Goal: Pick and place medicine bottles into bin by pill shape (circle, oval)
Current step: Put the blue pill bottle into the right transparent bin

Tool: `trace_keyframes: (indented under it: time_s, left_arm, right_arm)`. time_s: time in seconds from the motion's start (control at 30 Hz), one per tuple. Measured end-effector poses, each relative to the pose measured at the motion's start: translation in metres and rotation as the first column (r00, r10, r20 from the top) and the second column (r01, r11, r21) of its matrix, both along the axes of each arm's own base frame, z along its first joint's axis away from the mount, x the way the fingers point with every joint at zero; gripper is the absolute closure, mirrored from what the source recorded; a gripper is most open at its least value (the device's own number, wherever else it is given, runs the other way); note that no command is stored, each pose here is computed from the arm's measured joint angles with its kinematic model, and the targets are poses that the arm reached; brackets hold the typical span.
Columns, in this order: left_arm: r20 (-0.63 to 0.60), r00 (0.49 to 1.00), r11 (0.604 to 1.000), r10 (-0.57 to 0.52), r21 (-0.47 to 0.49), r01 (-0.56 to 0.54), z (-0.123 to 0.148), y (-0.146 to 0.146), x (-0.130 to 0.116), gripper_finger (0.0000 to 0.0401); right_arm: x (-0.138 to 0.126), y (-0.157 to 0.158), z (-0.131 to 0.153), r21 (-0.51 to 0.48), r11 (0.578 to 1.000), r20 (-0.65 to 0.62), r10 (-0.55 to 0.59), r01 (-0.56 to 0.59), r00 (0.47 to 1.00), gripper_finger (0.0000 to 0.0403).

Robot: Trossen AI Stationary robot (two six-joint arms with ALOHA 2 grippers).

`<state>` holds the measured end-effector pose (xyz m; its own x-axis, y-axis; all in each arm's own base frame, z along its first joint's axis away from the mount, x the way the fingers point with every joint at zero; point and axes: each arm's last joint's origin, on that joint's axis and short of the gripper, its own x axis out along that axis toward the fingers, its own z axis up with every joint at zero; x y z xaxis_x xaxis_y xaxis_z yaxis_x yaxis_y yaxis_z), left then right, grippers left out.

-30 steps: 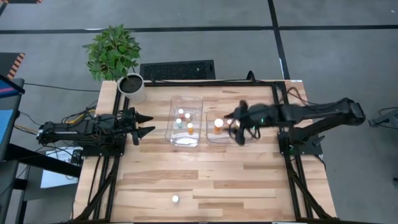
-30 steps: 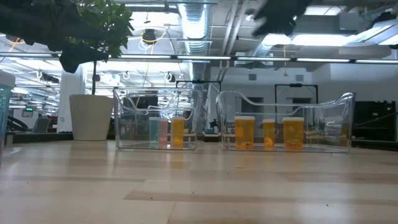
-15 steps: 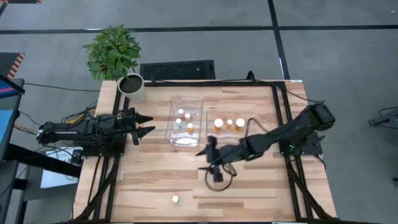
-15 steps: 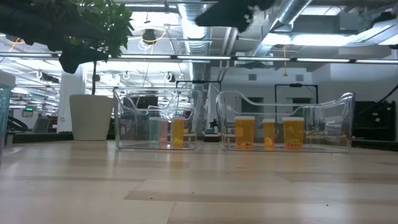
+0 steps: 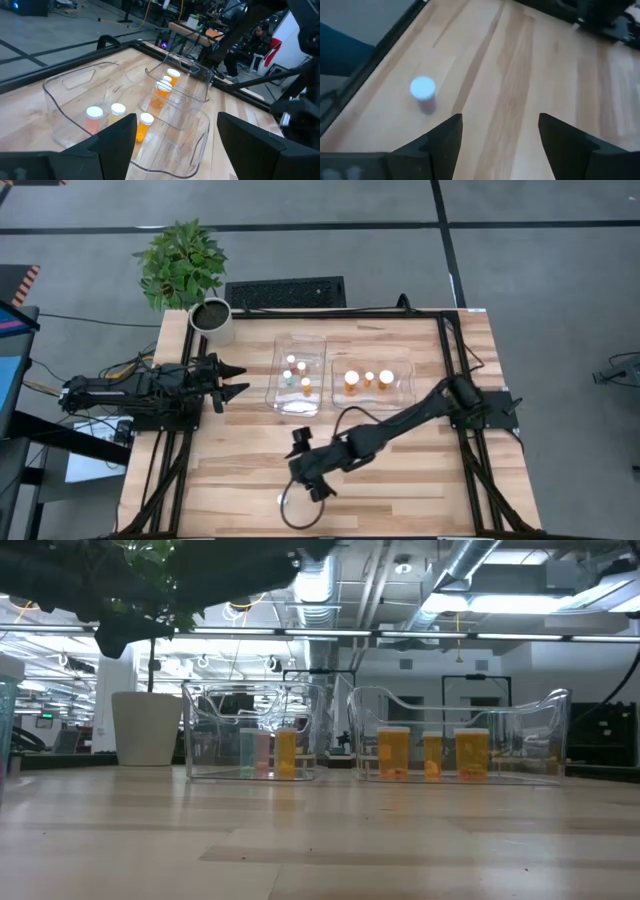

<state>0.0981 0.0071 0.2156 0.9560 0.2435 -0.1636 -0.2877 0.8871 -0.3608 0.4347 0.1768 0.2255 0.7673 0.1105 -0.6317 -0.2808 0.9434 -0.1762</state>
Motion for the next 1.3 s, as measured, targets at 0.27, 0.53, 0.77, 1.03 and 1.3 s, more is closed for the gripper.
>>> trace_keyframes:
  time_s: [0.27,0.53,0.77,1.03,1.3]
  left_arm:
    - [0.000,1.000,1.000,0.001,0.000,-0.001,0.000,0.000,0.000,0.0131]
    - [0.000,1.000,1.000,0.002,0.000,-0.002,0.000,0.000,0.000,0.0131]
    - [0.001,1.000,1.000,0.003,-0.005,-0.003,0.000,0.000,0.000,0.0131]
    - [0.003,1.000,1.000,0.004,-0.014,-0.004,0.000,0.000,0.000,0.0131]
    - [-0.014,1.000,1.000,0.005,-0.014,-0.005,-0.002,0.000,0.000,0.0131]
  right_arm:
    - [0.031,0.016,-0.012,0.033,0.994,-0.009,0.104,-0.104,0.994,0.0132]
    - [0.038,0.032,-0.020,0.069,0.981,-0.012,0.184,-0.182,0.983,0.0132]
    - [0.036,0.046,-0.014,0.073,0.972,0.063,0.221,-0.225,0.973,0.0132]
    - [0.038,0.052,-0.032,0.066,0.969,0.046,0.237,-0.239,0.970,0.0132]
    - [0.042,0.052,-0.045,0.082,0.965,0.034,0.246,-0.248,0.969,0.0132]
